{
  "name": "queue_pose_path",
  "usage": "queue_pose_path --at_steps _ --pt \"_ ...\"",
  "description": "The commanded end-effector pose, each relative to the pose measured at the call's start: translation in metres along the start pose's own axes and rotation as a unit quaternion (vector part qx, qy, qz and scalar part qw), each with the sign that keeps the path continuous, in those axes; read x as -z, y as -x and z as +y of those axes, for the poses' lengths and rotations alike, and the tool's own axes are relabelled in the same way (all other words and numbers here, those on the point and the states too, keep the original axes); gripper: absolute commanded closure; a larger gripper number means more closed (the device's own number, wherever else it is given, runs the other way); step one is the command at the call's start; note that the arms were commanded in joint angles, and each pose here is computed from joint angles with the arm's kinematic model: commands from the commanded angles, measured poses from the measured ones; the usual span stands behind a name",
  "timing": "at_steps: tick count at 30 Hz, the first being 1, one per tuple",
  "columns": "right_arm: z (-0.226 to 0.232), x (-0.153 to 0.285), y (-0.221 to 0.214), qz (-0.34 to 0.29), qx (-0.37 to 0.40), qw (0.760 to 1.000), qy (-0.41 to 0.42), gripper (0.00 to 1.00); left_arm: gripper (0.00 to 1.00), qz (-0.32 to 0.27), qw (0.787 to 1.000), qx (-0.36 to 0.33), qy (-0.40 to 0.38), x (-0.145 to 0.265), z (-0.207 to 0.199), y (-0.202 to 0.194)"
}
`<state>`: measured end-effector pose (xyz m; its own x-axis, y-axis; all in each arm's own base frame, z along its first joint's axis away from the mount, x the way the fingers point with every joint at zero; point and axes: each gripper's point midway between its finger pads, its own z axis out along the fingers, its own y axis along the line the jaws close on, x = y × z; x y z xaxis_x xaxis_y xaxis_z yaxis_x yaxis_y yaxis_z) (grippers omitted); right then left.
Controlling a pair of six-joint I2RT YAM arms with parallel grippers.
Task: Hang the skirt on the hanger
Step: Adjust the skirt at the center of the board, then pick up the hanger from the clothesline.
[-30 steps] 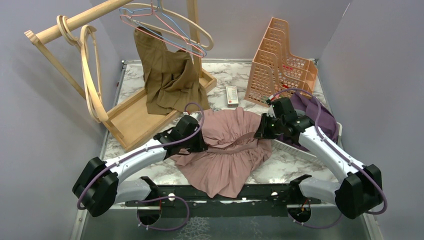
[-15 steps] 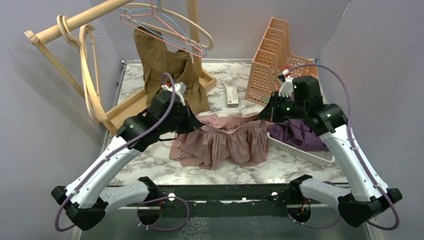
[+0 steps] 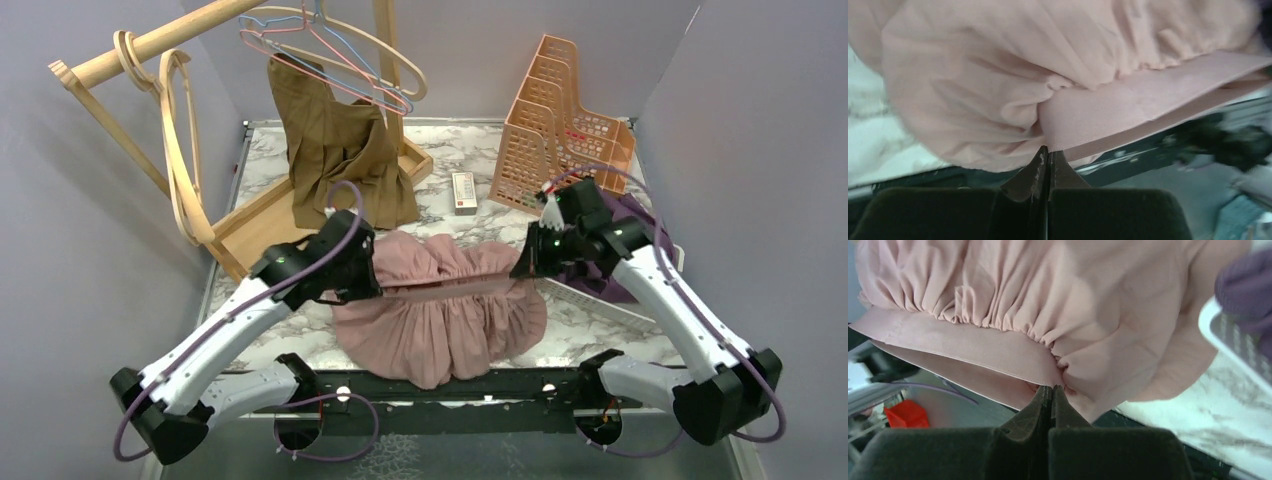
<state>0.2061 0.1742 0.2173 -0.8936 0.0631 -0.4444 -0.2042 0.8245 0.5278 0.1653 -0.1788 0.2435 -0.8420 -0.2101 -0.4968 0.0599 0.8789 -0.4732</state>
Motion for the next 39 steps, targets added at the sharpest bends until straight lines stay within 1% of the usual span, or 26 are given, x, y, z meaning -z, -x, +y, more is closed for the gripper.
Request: queue_pose_path --at_steps 1,3,7,9,12,14,18,21,23,25,26,28,29,30,32,34,37,39 --pt "-0.035 -0.034 -0.031 0.043 -0.034 0.998 -0.042 0.99 1.00 0.078 0.996 0.012 0.041 -0.035 0.034 -0.049" --pt "-0.034 -0.042 -0.026 0.033 -0.034 0.998 -0.031 0.99 1.00 0.066 0.997 0.011 0.046 -0.041 0.036 -0.046" --pt "-0.020 -0.049 -0.003 0.005 -0.018 1.000 0.002 0.99 1.00 0.059 0.997 -0.004 0.057 -0.053 0.038 -0.040" --pt "-0.014 -0.050 0.012 -0.017 -0.004 1.000 0.012 0.99 1.00 0.036 0.997 -0.015 0.072 -0.053 0.041 -0.028" --pt "-0.015 -0.052 0.029 -0.049 0.007 0.999 0.003 0.99 1.00 -0.002 0.996 -0.014 0.090 -0.051 0.044 -0.005" --pt "-0.017 -0.057 0.033 -0.052 0.008 0.999 -0.003 0.99 1.00 -0.018 0.994 -0.015 0.104 -0.050 0.049 0.007" --pt "-0.015 -0.069 0.036 -0.060 0.020 0.998 0.017 0.99 1.00 -0.059 0.989 -0.011 0.134 -0.045 0.061 0.031" --pt "-0.015 -0.079 0.039 -0.066 0.040 0.997 0.024 0.98 1.00 -0.071 0.989 -0.015 0.131 -0.049 0.061 0.043" --pt "-0.013 -0.082 0.046 -0.067 0.055 0.996 0.026 0.92 1.00 -0.052 0.991 -0.018 0.118 -0.061 0.060 0.036" --pt "-0.007 -0.081 0.056 -0.076 0.070 0.994 0.030 0.82 0.99 -0.037 0.993 -0.020 0.112 -0.073 0.061 0.028" --pt "-0.002 -0.079 0.064 -0.084 0.080 0.993 0.036 0.72 0.95 -0.031 0.993 -0.020 0.111 -0.077 0.062 0.026" --pt "0.012 -0.071 0.083 -0.109 0.105 0.987 0.050 0.58 0.84 -0.024 0.994 -0.028 0.105 -0.081 0.062 0.023" --pt "0.019 -0.067 0.094 -0.126 0.120 0.983 0.057 0.53 0.77 -0.025 0.994 -0.030 0.105 -0.082 0.063 0.024" --pt "0.028 -0.062 0.105 -0.141 0.135 0.979 0.066 0.50 0.72 -0.027 0.993 -0.032 0.107 -0.081 0.065 0.025" --pt "0.049 -0.050 0.129 -0.177 0.163 0.966 0.090 0.49 0.63 -0.034 0.993 -0.036 0.105 -0.078 0.066 0.028" --pt "0.075 -0.038 0.151 -0.209 0.197 0.950 0.123 0.50 0.57 -0.039 0.994 -0.043 0.096 -0.075 0.063 0.033" --pt "0.116 -0.023 0.181 -0.259 0.242 0.920 0.169 0.54 0.55 -0.049 0.994 -0.052 0.086 -0.070 0.058 0.039" --pt "0.141 -0.017 0.204 -0.301 0.257 0.898 0.193 0.61 0.54 -0.062 0.993 -0.055 0.083 -0.067 0.057 0.044"
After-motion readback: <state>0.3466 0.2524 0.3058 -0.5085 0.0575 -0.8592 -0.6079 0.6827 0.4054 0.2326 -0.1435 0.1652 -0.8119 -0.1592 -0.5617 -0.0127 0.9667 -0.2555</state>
